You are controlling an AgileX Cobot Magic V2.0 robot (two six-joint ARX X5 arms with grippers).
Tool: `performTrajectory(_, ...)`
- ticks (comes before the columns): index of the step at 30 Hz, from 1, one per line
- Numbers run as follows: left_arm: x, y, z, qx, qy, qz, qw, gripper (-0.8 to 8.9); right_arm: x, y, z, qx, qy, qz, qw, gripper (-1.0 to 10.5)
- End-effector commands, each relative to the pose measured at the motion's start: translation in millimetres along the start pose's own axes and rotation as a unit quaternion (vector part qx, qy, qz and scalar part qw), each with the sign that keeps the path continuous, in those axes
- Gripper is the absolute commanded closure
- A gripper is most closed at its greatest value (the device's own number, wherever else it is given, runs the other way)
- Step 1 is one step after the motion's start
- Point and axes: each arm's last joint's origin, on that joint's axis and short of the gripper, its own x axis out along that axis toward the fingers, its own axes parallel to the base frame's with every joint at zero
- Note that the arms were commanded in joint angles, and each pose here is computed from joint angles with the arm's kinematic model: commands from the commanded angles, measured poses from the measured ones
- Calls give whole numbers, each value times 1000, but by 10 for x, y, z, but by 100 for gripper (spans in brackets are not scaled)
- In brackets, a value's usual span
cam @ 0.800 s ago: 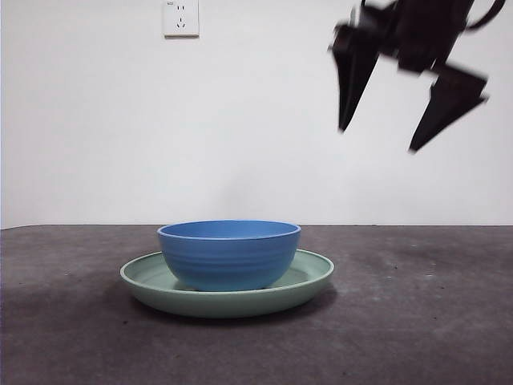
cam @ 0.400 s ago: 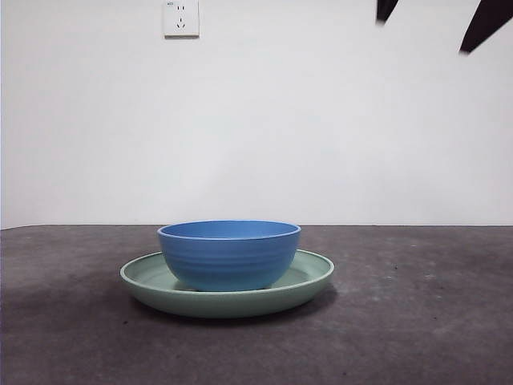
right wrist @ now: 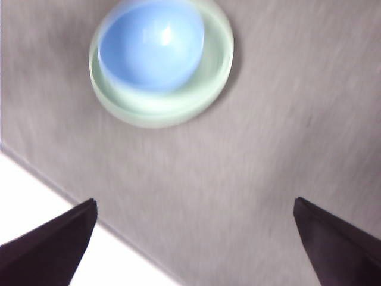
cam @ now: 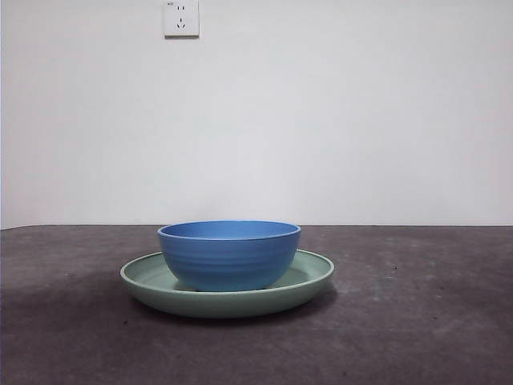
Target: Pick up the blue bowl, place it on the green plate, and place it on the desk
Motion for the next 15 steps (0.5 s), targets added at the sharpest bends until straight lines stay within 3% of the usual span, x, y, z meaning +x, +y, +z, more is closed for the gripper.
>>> performTrajectory(1,-9,-6,35,1,-8,0,1000,191,59,-11,-109,-2,9,1,1000,341)
performTrajectory(8,-9,-6,34,1,-8,0,1000,211,118,-40,-225,-3,4,2,1000,343)
performTrajectory(9,-9,-6,34,1,-8,0,1000,263,118,-37,-214,-3,-2,4,1000,355)
performTrajectory(10,-9,-6,33,1,-7,0,1000,387,118,-34,-201,-4,-8,5,1000,437)
performTrajectory(12,-9,-6,28,1,-4,0,1000,739,118,-28,-173,-4,-22,8,1000,774)
performTrajectory(13,-9,-6,28,0,-5,0,1000,805,118,-25,-158,-4,-30,10,1000,951)
performTrajectory(15,-9,-6,27,0,-4,0,1000,777,116,-20,-139,-4,-39,13,999,917)
